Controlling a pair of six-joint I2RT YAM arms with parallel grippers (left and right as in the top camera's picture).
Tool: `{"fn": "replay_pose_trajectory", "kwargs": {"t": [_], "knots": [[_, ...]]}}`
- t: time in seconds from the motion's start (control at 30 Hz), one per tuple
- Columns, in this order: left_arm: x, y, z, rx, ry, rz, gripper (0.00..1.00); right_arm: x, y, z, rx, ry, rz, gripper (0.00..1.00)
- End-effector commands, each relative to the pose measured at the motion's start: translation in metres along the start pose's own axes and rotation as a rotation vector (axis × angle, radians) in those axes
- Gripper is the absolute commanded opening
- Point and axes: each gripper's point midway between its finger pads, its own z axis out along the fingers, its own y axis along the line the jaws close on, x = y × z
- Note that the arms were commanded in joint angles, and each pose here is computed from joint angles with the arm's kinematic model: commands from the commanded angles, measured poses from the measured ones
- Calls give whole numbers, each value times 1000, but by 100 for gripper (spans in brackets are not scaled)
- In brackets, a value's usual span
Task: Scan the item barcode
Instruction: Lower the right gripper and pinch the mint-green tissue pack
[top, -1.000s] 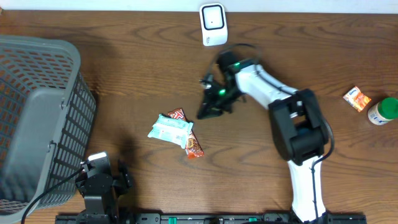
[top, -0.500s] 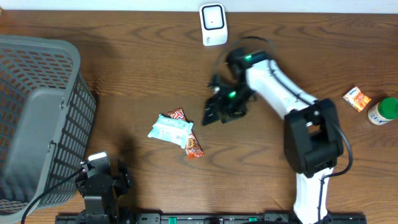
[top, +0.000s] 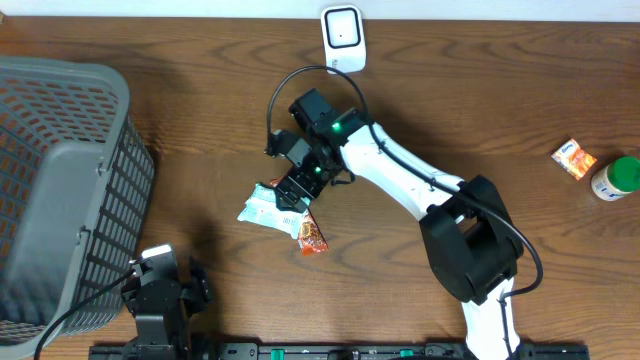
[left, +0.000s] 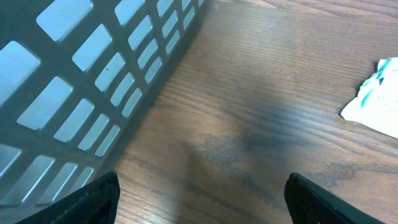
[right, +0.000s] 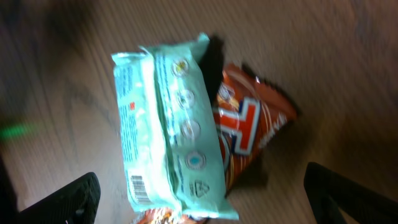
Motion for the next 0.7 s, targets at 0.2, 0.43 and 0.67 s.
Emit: {"fn": "replay_pose_trajectory", "kwargs": {"t": [0.2, 0.43, 0.67], "knots": [[10, 3, 0, -13, 38, 7, 85, -40, 10, -11, -26, -150, -191, 99], [10, 3, 0, -13, 38, 7, 85, -48, 15, 3, -75, -187, -235, 99], [10, 3, 0, -13, 38, 7, 85, -43, 36, 36, -110, -149, -302, 99]]}}
